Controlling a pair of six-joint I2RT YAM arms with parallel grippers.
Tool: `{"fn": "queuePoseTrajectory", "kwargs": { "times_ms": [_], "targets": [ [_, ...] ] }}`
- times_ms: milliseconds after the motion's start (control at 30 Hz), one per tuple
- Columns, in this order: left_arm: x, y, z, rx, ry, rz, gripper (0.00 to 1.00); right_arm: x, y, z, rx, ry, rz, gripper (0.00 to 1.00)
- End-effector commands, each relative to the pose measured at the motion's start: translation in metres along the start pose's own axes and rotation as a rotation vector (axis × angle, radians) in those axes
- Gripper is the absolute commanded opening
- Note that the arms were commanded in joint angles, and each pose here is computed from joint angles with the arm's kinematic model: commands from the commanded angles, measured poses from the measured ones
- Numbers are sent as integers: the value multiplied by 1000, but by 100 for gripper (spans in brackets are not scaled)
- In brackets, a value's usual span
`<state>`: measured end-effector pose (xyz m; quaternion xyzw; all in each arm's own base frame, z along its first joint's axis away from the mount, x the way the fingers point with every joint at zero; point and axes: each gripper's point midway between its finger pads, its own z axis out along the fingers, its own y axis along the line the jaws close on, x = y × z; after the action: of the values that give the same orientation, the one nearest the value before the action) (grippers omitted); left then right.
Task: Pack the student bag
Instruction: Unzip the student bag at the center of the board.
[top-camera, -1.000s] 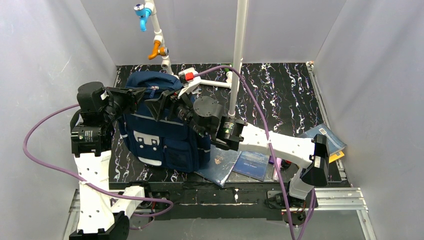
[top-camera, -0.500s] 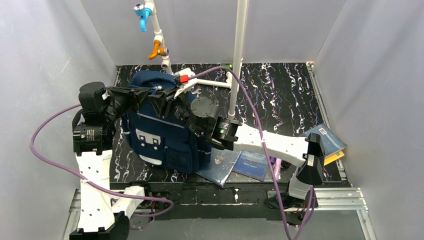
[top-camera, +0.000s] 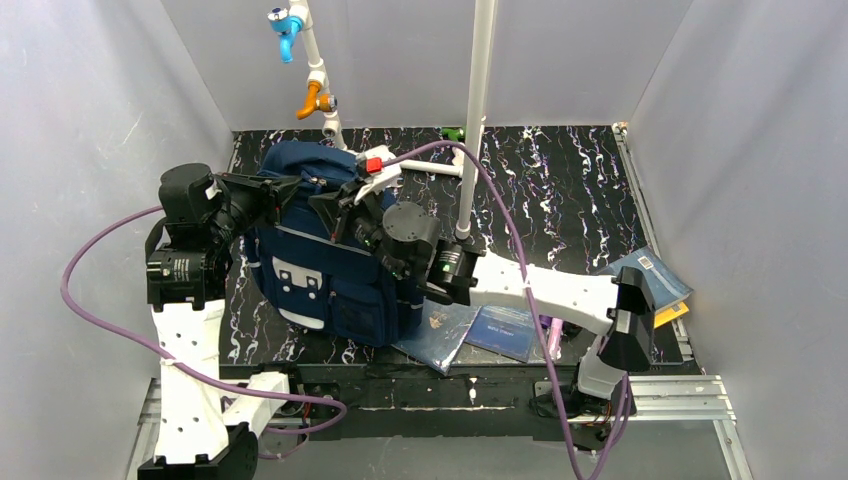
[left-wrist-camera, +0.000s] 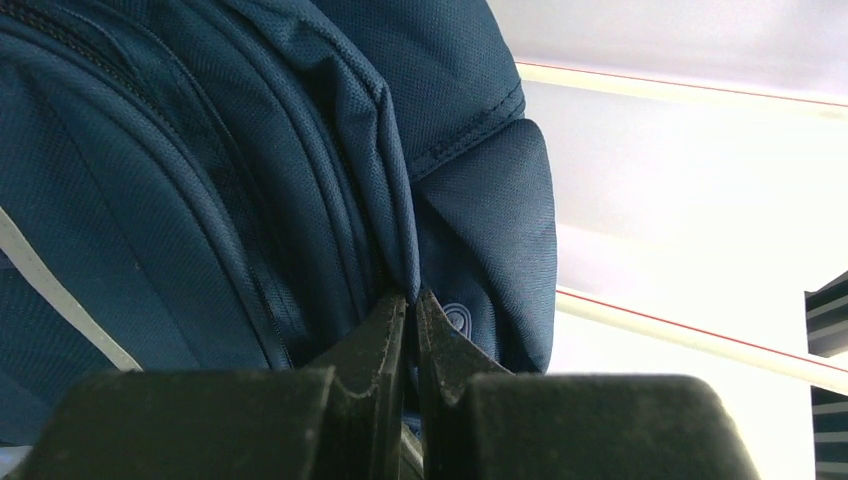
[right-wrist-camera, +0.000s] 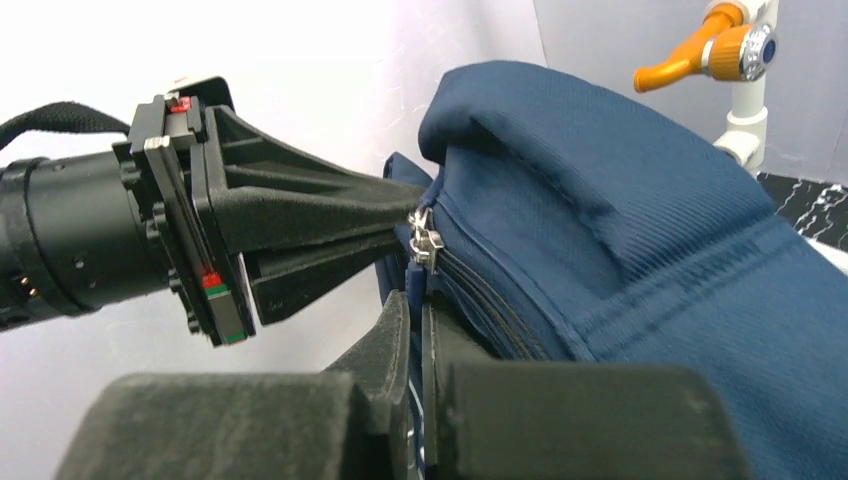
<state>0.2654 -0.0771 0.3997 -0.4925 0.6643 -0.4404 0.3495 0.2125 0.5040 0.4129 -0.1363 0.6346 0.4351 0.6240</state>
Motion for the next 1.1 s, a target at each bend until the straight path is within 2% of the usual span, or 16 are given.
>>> {"fn": "queuePoseTrajectory", "kwargs": {
  "times_ms": [0,233,400,500,633,733,767,800,867,933,1067],
  "targets": [
    [-10,-3,-9,-11,-71,75,0,-63,6,-31,-39,-84,135,1],
    [-42,-6,-5,-35,-231,199,0,-81,19,-85,-161,3,326,1],
    [-58,-13,-11,-39,-322,267,0,-82,3,-124,-154,57,318,1],
    [-59,-17,-13,-29,-329,278,0,-67,-18,-145,-128,92,227,1],
    [-55,-15,-12,-20,-305,302,0,-41,-45,-157,-82,151,8,1],
    [-46,-10,-9,-8,-260,294,0,-26,-56,-154,-52,246,-155,7],
    [-43,-9,-8,-2,-244,289,0,-22,-60,-153,-32,279,-194,10],
    [-41,-9,-6,4,-232,285,0,-22,-61,-151,-25,300,-229,17],
    [-38,-9,-5,9,-212,281,0,-20,-60,-151,-48,345,-307,42],
    [-37,-8,-5,9,-210,279,0,-20,-56,-151,-88,389,-387,55],
    [-37,-7,-4,7,-208,278,0,-42,-50,-144,-107,376,-480,64]
  ]
}}
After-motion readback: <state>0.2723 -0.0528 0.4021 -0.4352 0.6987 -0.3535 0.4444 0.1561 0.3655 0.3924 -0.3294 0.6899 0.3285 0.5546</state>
